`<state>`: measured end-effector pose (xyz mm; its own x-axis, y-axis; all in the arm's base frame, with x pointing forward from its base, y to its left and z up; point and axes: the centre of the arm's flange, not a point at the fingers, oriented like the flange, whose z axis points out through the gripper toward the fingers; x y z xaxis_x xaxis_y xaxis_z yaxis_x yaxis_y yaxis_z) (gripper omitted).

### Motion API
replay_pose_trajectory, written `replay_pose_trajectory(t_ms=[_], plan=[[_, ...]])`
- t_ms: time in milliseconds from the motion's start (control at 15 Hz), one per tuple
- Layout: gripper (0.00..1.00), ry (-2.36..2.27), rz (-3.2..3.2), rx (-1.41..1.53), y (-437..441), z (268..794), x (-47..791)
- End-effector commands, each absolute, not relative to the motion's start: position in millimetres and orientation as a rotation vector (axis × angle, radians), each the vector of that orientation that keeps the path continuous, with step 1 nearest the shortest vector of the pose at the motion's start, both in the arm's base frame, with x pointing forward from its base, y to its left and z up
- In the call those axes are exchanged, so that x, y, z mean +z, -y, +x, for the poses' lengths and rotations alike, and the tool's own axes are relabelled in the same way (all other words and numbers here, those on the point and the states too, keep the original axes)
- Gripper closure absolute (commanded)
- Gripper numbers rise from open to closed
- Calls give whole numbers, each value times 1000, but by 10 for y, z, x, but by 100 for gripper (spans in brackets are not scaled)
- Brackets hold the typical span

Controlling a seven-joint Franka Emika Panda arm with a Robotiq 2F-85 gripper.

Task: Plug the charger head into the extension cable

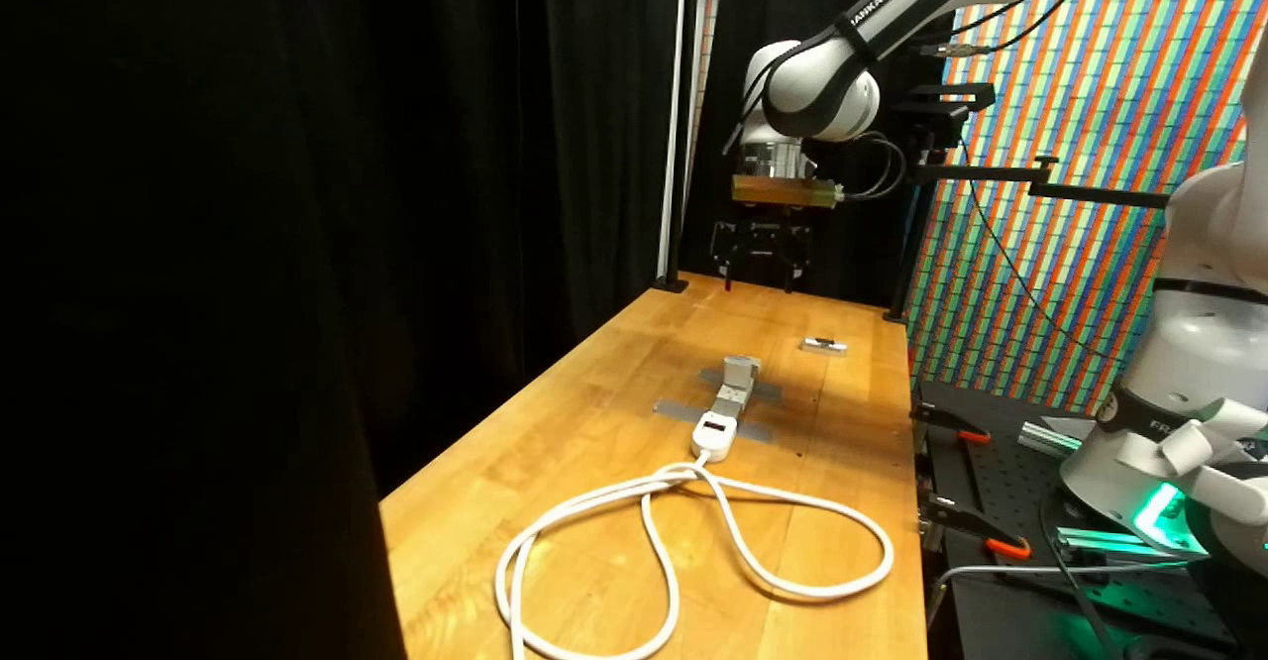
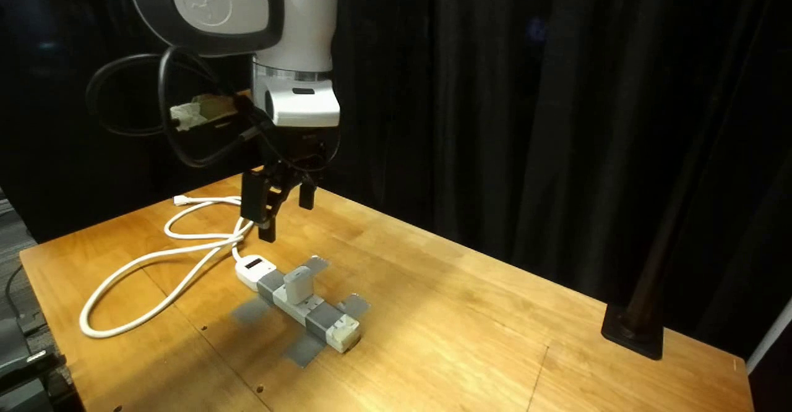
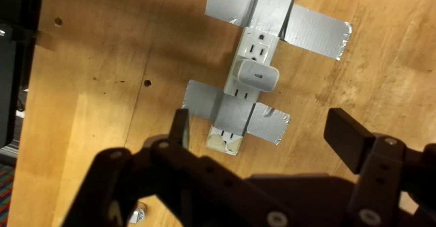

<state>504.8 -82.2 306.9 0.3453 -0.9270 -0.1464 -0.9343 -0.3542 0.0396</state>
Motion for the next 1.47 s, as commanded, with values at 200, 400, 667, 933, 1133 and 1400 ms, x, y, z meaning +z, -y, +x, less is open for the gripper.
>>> replay_pose_trajectory(t_ms=[200,400,667,933,1133,1400], plan=[[0,-1772,-2560,225,675,5017,3039],[0,-1869,-2547,176,692,5022,3063],[42,-2151,-2564,4,650,5121,3002],[73,-2238,-2564,-41,545,5213,2866],[92,-2206,-2568,-38,492,5265,2754],[94,-2168,-2556,-33,460,5300,2612]])
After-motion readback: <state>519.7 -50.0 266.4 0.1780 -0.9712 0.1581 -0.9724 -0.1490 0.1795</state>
